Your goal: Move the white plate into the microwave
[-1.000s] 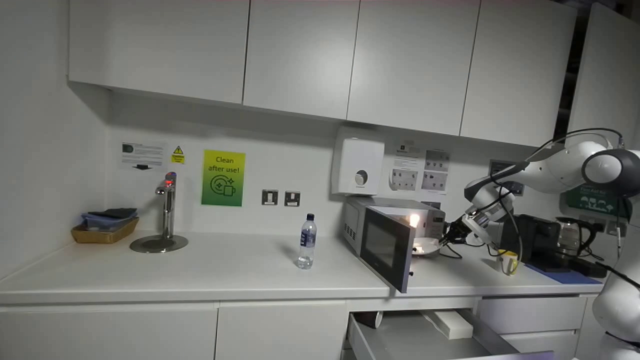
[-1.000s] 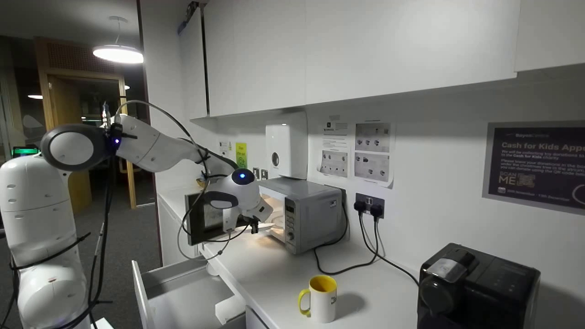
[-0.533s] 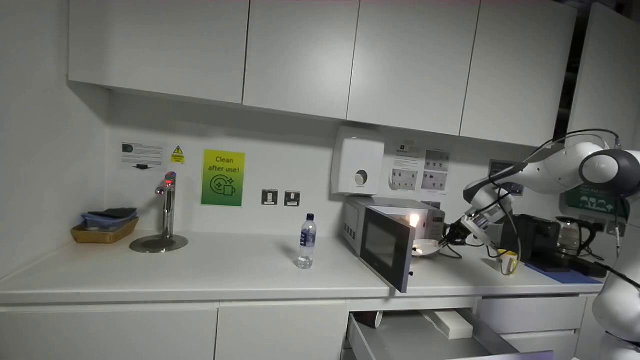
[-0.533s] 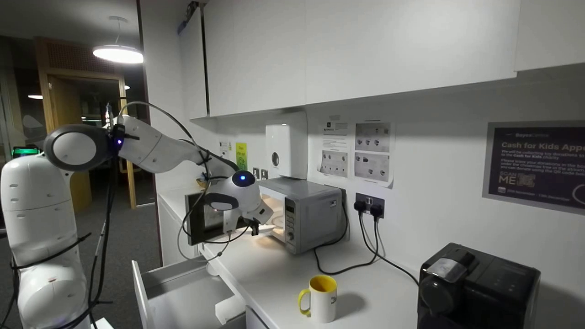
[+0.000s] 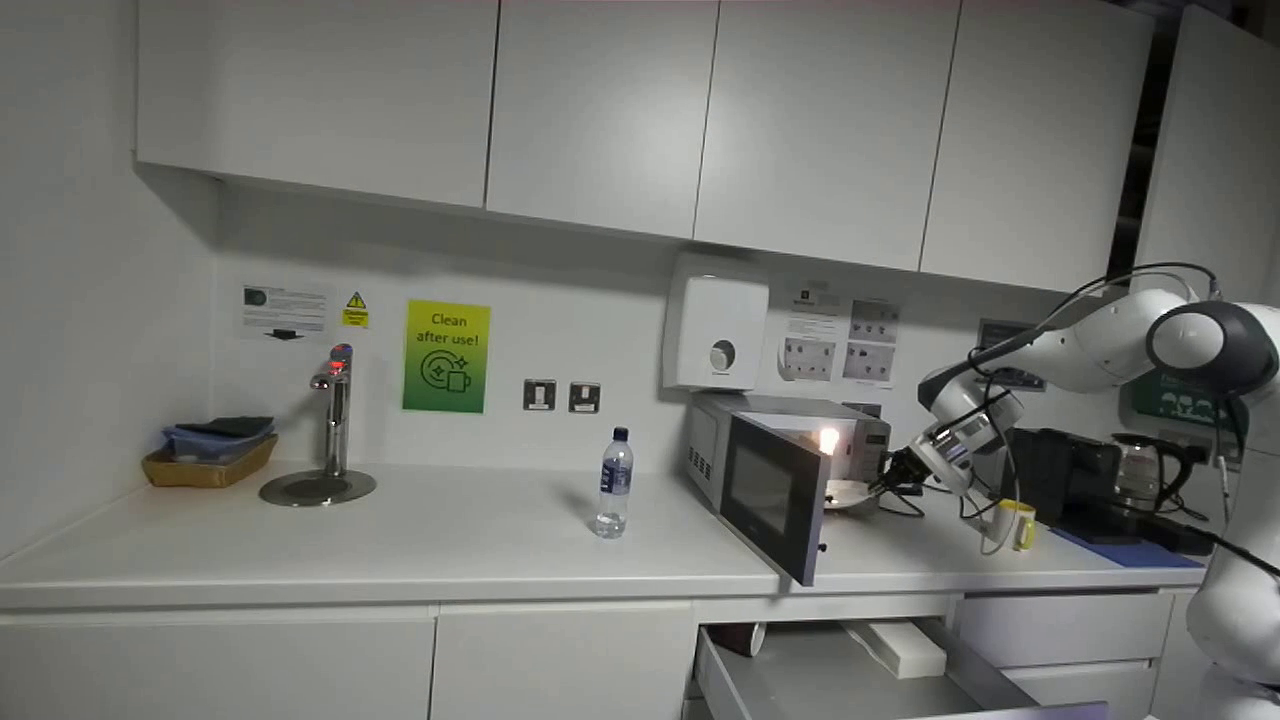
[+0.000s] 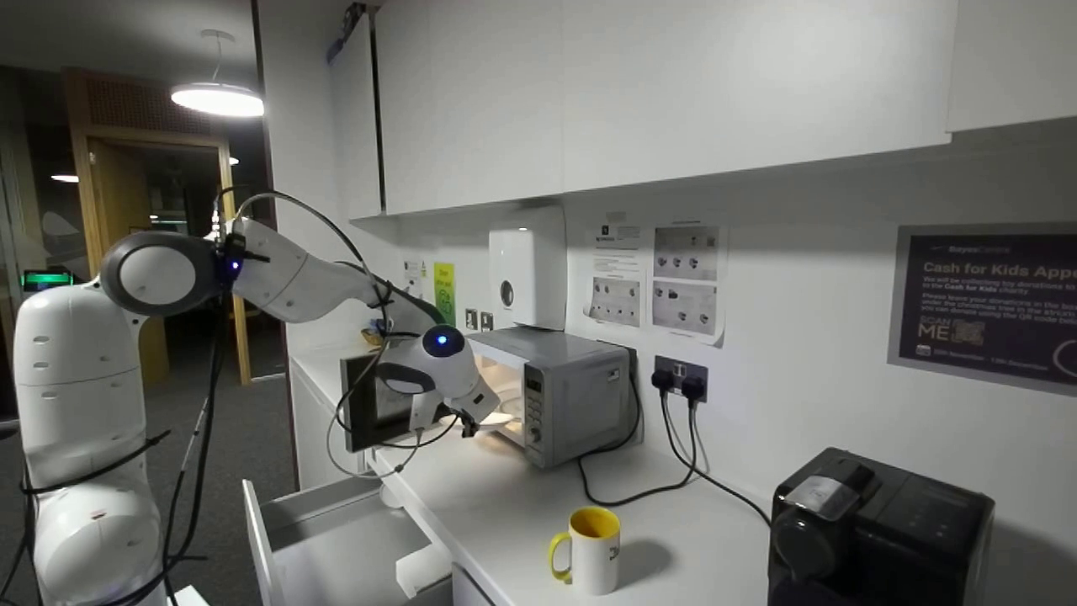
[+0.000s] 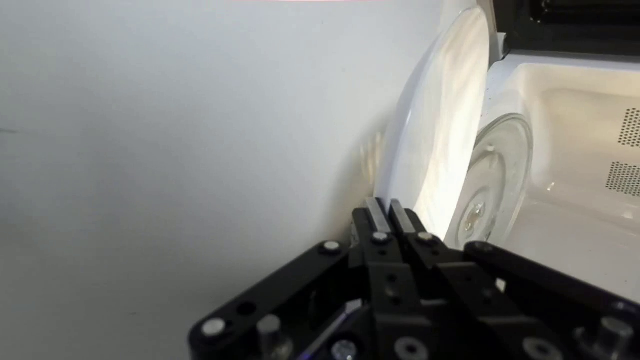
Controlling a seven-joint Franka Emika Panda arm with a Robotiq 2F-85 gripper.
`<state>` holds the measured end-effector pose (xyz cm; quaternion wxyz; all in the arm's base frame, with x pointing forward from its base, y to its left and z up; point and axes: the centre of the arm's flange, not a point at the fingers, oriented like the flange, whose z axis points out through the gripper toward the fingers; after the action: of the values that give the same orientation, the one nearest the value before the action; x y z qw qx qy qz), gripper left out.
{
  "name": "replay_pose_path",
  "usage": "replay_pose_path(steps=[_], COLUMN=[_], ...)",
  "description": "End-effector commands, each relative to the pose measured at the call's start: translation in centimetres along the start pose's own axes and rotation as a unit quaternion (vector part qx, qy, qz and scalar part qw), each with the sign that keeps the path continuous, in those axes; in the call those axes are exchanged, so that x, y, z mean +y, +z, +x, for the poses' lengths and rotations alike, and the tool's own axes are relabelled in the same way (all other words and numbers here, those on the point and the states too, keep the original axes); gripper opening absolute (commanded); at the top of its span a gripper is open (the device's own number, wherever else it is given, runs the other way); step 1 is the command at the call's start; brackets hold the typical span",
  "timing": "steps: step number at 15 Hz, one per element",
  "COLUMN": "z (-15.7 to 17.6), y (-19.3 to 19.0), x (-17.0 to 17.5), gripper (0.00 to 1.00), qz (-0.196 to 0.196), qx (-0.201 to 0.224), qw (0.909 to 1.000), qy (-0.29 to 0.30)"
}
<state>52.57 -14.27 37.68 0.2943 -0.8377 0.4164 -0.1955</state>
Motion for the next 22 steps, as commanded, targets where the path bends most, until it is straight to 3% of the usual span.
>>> replay_pose_path(steps=[1, 9, 22], z=[-0.9, -3.0, -4.4], y=[1.1, 2.6, 4.1], x=[-2.3, -4.2, -5.2], gripper=[0.01, 0.01, 0.01], qz=[0.028, 0.046, 0.081], qx=[0.005, 0.035, 0.048], qw=[0.9996, 0.9981, 0.9912], qy=[0.004, 0.023, 0.093])
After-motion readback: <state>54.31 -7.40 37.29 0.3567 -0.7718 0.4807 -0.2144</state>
